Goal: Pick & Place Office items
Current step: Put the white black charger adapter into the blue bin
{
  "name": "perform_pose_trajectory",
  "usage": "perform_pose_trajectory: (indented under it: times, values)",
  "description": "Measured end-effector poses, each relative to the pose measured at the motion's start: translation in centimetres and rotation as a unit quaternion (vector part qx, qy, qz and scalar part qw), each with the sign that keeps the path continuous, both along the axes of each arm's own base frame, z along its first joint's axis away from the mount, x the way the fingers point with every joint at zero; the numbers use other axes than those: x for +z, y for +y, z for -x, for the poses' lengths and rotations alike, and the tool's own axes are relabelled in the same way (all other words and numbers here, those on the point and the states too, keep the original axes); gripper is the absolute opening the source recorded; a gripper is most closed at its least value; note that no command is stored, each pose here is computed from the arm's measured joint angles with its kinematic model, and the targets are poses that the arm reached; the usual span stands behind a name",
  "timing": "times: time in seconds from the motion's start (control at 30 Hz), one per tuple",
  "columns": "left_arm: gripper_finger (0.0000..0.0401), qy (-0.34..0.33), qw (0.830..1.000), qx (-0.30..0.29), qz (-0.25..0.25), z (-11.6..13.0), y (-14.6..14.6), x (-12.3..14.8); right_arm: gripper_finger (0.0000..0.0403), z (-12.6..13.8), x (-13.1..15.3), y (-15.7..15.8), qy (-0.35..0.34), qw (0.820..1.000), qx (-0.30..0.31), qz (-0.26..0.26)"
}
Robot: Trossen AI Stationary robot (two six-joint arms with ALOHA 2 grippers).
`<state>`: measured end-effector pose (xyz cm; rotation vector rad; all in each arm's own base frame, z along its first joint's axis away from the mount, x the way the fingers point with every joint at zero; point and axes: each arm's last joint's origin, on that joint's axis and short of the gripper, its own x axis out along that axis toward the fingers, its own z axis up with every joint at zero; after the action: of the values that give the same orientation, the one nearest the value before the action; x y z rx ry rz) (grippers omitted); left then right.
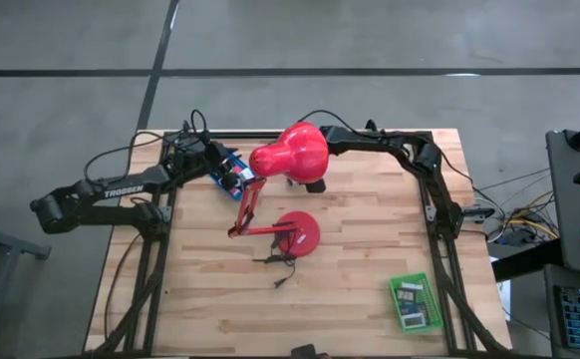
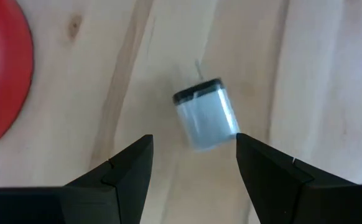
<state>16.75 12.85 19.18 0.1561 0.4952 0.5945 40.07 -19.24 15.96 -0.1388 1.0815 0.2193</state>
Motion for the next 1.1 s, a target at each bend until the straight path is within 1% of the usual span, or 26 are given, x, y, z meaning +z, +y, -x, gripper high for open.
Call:
perform_pose_trajectory:
  times: [0.13, 0.23, 0.33, 0.4, 0.53, 0.73, 0.9, 1.1]
  values:
    - [0.0106, -0.002, 1.0, -0.002, 0.0, 0.0, 0.0, 0.1, 0.0224, -1.0, 0.7, 0.4, -0.002, 1.0, 0.002, 0.009]
    - [0.0106, -0.005, 1.0, -0.006, 0.001, 0.0, -0.1, 0.1, 0.0224, -1.5, 0.6, 0.3, 0.019, 1.0, 0.0, 0.0]
    - [0.0106, -0.007, 1.0, -0.013, 0.004, 0.0, -0.1, 0.1, 0.0224, -2.0, 0.7, 0.0, 0.038, 0.999, -0.006, 0.002]
    - [0.0106, -0.009, 1.0, -0.014, 0.006, 0.0, -0.1, 0.1, 0.0224, -2.4, 1.2, -0.1, 0.038, 0.999, -0.009, 0.0]
    - [0.0106, -0.011, 1.0, -0.02, 0.01, 0.0, -0.1, 0.1, 0.0224, -2.5, 1.4, 0.0, 0.037, 0.999, -0.01, -0.002]
    - [0.0106, -0.014, 1.0, -0.025, 0.013, -0.1, -0.2, 0.1, 0.0224, -2.1, 0.8, 0.6, 0.068, 0.997, -0.019, -0.021]
    - [0.0106, -0.022, 0.999, -0.04, 0.024, -0.1, -0.3, 0.1, 0.0224, -2.6, 1.0, 1.1, 0.055, 0.998, -0.036, -0.024]
    - [0.0106, -0.024, 0.998, -0.044, 0.028, -0.1, -0.3, 0.1, 0.0224, -3.1, 1.3, 1.8, 0.051, 0.998, -0.029, -0.023]
